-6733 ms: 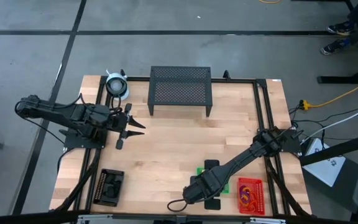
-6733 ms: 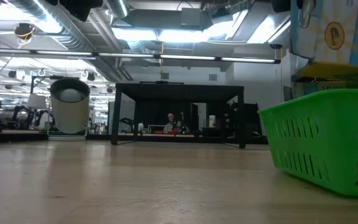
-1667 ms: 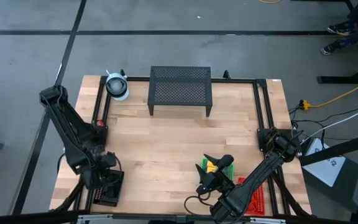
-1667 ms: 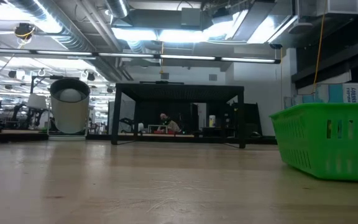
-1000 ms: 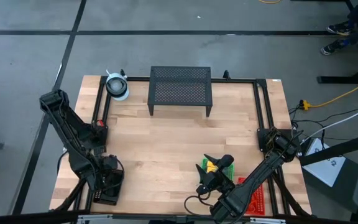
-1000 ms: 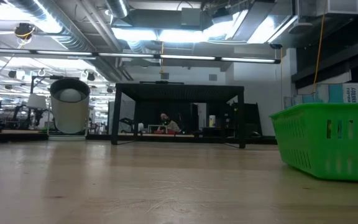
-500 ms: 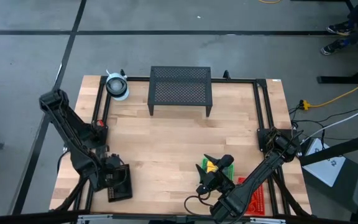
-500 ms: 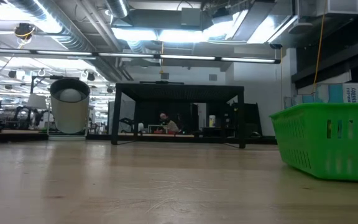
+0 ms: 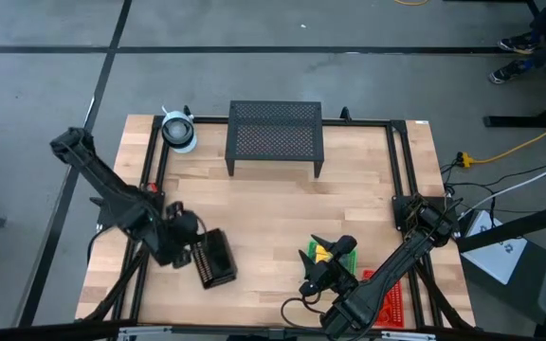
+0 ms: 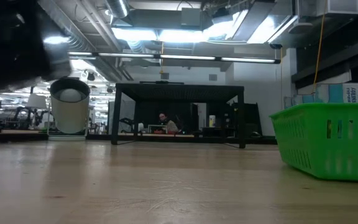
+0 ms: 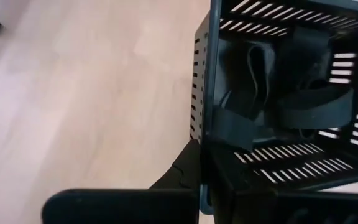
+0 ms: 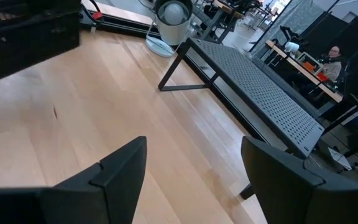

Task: Pick & Place Office Desk Supplies
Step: Put the black bin with rubber bands on the shelf

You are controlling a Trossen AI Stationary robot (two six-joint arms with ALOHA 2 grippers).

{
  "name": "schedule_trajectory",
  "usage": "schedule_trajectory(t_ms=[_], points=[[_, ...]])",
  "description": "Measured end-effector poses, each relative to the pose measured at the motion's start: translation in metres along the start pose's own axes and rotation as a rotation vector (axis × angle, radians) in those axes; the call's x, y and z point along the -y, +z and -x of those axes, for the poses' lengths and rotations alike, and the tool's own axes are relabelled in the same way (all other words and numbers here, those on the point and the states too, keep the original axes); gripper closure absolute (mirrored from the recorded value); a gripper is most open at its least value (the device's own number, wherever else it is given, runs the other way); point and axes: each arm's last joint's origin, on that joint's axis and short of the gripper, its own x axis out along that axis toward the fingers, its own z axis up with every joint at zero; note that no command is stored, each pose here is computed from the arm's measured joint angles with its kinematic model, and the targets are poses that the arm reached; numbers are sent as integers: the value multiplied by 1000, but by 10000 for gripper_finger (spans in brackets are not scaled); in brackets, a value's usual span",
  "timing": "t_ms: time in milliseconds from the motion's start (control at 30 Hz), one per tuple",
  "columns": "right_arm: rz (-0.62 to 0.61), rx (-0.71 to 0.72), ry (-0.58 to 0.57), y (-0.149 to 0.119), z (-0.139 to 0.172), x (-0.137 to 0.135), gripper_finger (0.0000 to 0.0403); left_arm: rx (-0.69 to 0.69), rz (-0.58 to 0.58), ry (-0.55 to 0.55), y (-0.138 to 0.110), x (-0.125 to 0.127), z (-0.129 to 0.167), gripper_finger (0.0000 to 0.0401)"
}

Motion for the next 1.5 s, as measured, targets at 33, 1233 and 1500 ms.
schedule_trajectory(t_ms=[33,1233,1500], points=[[-3,0,0,0,0,0,140,14,20,2,5,-4,1,397],[-21,-15,6,0,0,-1,140,-94,46,-114,81,-45,-69,397],[-28,-15,8,0,0,-2,140,-198,6,-139,86,-57,-102,396]])
